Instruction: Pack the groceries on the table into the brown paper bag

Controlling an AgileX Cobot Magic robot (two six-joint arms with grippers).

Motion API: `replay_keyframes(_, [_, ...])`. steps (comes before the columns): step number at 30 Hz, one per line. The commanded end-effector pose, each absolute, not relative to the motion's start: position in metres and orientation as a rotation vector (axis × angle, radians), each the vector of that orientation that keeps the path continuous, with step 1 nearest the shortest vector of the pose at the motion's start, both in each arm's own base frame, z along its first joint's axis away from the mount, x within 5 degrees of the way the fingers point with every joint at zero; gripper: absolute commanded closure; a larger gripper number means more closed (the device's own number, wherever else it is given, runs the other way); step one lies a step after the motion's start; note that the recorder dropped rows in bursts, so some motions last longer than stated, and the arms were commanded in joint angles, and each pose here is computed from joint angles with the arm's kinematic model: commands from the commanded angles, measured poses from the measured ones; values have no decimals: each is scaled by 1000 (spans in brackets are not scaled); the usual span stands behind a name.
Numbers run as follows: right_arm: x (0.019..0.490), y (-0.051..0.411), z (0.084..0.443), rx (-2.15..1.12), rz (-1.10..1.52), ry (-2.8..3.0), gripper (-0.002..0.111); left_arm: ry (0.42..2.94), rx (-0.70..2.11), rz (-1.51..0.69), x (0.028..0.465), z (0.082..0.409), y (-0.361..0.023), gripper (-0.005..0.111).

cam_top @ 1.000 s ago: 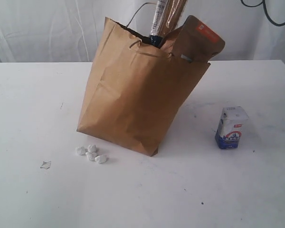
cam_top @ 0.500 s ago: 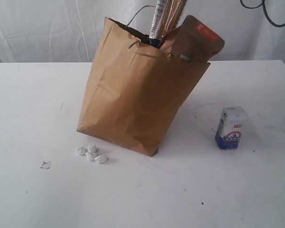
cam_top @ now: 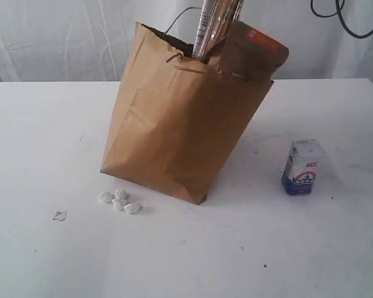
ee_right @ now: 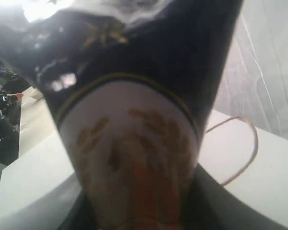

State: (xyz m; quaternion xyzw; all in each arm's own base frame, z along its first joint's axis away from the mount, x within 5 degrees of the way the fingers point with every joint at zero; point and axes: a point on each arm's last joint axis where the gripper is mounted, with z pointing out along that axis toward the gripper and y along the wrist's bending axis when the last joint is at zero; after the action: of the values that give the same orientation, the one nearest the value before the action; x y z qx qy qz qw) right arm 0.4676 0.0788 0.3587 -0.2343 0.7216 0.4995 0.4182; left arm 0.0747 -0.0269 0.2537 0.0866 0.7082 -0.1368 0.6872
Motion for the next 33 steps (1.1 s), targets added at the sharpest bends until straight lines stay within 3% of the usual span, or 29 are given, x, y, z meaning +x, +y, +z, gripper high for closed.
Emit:
replay_keyframes(1, [457,79,377,-556,1272,1845,66,1583,212,-304,74,253,-28,107])
replay_keyframes(12, [448,74,377,-615,1057,2023,62,1583,212,-304,74,253,-28,107])
replay_keyframes(15, [446,82,375,-646,1046,2035,56,1583,207,-299,74,253,-27,107])
replay_keyframes(19, [443,100,373,-692,1051,2049,57,1582,189,-281,74,253,-25,107])
replay_keyframes(23, [440,110,373,-719,1059,2050,67,1581,175,-267,75,253,-24,107])
replay_keyframes(31, [443,101,361,-670,927,2208,108,1581,177,-269,75,253,-24,107])
replay_keyframes(33, [442,103,362,-668,946,2199,108,1581,175,-268,75,253,-24,107])
